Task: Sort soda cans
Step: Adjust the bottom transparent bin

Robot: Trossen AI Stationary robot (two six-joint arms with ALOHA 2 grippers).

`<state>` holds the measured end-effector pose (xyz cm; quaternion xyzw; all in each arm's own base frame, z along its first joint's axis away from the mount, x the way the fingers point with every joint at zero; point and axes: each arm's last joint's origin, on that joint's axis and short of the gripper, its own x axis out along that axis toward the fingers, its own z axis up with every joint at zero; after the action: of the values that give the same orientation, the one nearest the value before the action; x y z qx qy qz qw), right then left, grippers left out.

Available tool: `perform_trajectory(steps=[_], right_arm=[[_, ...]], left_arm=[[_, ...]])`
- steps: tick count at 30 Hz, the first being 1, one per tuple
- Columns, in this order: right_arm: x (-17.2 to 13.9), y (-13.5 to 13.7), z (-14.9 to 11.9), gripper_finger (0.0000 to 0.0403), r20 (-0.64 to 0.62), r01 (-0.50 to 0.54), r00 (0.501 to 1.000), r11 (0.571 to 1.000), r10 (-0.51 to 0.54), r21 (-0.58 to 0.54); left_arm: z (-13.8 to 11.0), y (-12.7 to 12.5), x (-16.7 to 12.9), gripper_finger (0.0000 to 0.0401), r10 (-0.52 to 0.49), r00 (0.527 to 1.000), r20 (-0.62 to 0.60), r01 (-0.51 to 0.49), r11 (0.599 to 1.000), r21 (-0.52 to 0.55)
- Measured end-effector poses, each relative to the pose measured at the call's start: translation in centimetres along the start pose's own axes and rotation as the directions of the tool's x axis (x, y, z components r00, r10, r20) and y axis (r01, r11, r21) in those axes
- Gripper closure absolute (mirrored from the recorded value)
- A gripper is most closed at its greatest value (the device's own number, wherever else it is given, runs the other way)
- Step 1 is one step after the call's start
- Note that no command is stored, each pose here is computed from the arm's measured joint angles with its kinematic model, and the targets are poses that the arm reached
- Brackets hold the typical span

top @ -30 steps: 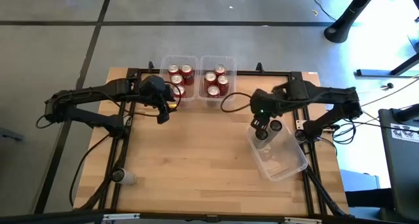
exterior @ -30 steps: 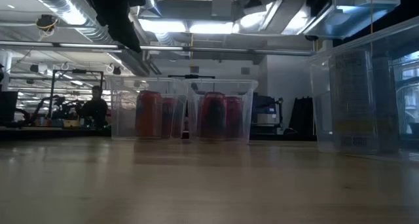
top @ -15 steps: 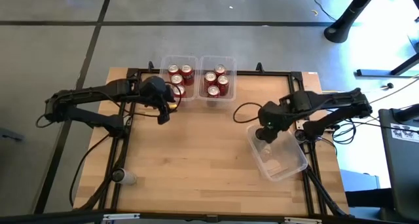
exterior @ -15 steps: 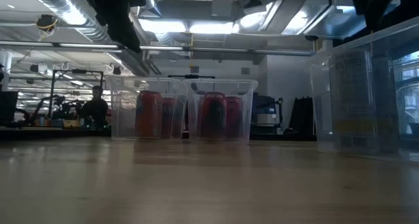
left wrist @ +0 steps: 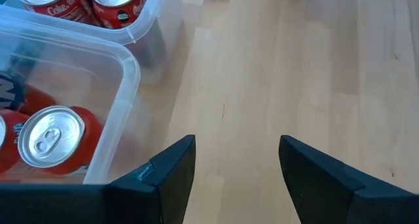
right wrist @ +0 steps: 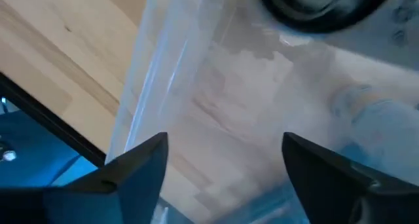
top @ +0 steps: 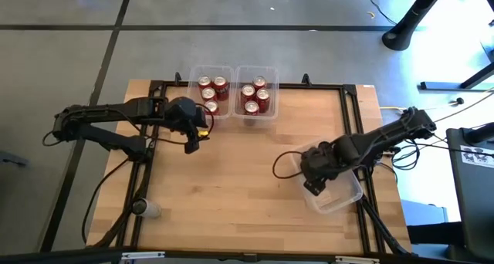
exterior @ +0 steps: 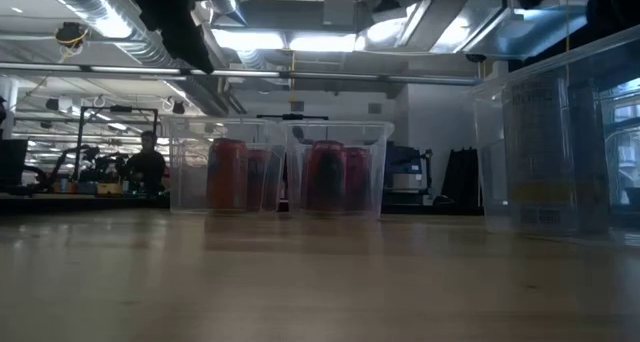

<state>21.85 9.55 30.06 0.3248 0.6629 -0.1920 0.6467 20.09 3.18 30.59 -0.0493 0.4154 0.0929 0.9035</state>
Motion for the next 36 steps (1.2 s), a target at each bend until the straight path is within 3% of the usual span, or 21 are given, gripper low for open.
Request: perform_trajectory(steps=[8,13,23,31,36], right_arm=[[2.8,0.2,-0.7,0.0214,0.002,-0.005,1.0,1.0,0.005,0.026],[4.3,1.0,-0.1,0.0255,0.045,-0.108,0.993,0.994,0.109,-0.021],[4.9,2.3,0.9,0.0265,0.212,-0.185,0.956,0.977,0.203,-0.105],[6.4,3.9,2.8,0.0265,0.259,-0.196,0.933,0.957,0.25,-0.215],[5.3,3.8,3.3,0.0265,0.247,-0.195,0.936,0.953,0.251,-0.231]], left_arm=[[0.1,-0.4,0.0,0.0191,-0.015,1.0,0.01,0.014,1.0,0.01],[0.2,-0.5,0.0,0.0191,-0.016,1.0,0.018,0.015,1.0,0.012],[0.2,-0.5,0.0,0.0191,-0.016,1.0,0.027,0.016,1.0,0.015],[0.2,-0.5,0.0,0.0191,-0.016,0.999,0.028,0.016,1.0,0.015],[0.2,-0.5,0.0,0.0191,-0.016,1.0,0.026,0.016,1.0,0.015]])
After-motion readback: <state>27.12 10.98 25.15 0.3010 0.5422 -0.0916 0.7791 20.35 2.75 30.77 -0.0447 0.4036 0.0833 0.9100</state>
